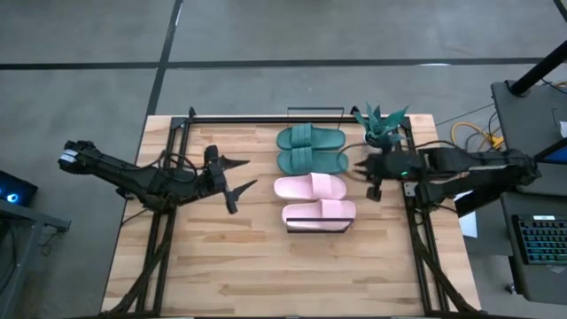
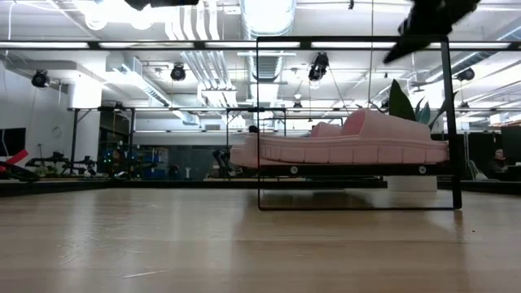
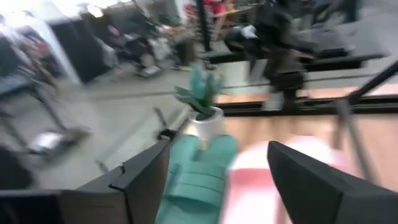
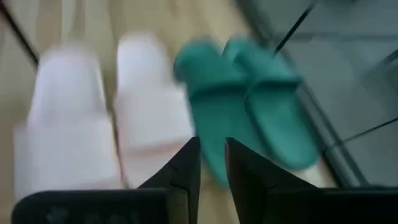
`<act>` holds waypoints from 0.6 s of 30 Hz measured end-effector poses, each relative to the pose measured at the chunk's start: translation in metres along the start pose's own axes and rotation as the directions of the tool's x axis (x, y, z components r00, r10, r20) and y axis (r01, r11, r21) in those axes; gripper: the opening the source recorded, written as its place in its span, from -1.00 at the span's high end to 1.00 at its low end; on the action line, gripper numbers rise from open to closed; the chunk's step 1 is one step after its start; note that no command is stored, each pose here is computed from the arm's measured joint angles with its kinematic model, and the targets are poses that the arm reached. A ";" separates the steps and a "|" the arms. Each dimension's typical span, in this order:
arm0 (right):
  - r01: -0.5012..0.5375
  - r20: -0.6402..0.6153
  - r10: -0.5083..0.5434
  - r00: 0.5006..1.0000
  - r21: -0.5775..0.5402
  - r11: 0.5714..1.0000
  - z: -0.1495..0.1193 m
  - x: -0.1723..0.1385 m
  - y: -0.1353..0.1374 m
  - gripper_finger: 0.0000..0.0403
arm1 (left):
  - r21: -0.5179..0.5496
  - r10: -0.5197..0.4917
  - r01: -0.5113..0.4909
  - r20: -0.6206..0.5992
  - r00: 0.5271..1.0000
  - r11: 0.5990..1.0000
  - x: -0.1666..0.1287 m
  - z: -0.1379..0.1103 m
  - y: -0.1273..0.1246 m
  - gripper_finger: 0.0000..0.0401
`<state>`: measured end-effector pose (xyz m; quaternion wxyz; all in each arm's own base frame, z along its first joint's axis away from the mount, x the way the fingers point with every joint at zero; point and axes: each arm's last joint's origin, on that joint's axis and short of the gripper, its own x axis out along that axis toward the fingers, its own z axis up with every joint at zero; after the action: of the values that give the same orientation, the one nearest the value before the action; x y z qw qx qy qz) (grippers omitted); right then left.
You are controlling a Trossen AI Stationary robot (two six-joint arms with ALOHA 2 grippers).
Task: Pick and place slides into the shelf
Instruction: Return to Home Position
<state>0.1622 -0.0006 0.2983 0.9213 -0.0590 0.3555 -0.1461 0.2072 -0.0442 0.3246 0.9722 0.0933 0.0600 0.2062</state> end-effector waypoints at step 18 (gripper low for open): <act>-0.001 0.315 -0.014 0.949 0.045 0.999 -0.007 -0.036 -0.014 0.73 | -0.018 -0.233 0.233 0.015 0.972 0.972 -0.002 -0.078 0.046 0.97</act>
<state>0.1296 -0.0027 0.3191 0.9669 -0.0623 0.2002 -0.1458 0.1748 0.0087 0.2578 0.9909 0.0772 0.0625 0.0907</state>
